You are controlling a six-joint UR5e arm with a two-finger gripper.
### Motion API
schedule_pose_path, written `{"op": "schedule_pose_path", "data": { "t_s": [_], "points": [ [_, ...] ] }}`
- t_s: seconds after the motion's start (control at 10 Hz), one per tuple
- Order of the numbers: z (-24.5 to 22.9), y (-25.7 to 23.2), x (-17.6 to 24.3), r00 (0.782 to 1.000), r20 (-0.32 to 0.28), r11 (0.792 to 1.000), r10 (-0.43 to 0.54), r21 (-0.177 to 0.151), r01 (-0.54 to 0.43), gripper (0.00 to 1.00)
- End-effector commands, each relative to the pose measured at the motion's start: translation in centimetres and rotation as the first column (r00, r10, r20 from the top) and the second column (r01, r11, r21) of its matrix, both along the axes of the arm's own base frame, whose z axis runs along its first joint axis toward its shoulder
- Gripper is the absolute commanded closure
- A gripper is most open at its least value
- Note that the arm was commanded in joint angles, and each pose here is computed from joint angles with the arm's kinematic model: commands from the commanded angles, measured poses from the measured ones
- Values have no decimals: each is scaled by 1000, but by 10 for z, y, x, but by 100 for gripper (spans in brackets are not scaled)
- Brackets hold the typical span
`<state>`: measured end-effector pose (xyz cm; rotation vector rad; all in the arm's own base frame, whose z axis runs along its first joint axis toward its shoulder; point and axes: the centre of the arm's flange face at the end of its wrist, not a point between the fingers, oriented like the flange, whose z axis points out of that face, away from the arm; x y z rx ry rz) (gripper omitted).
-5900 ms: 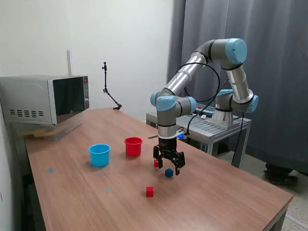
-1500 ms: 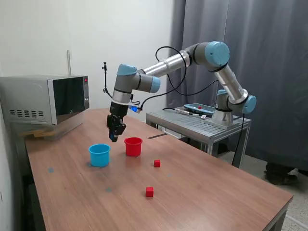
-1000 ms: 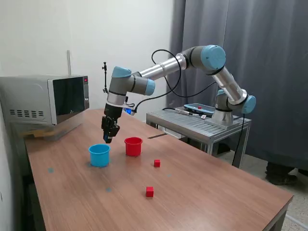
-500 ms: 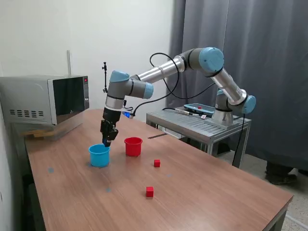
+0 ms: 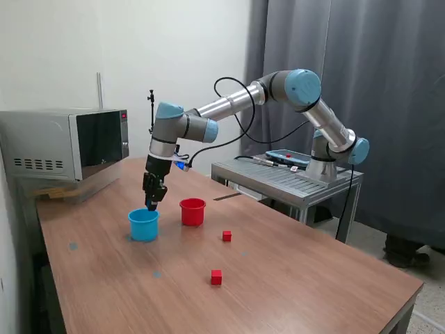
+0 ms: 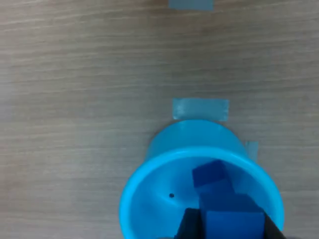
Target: Place red objects in the red bin, and blue objects in the blue bin.
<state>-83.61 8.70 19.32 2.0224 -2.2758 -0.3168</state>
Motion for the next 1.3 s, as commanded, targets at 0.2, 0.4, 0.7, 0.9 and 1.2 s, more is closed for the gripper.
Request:
{"op": "schedule_pose_path", "data": {
  "t_s": [0.2, 0.4, 0.7, 0.9, 1.2],
  "points": [
    [1, 5, -2, 1000, -6, 1000, -6, 2, 6, 100],
    [0, 6, -5, 1000, -9, 1000, -6, 3, 6, 0],
    [1, 6, -6, 1000, -14, 1000, -7, 4, 7, 0],
    [4, 6, -7, 1000, -19, 1000, -10, 4, 10, 0],
    [38, -16, 2, 999, -38, 1000, 1, 6, -1, 0]
  ]
}}
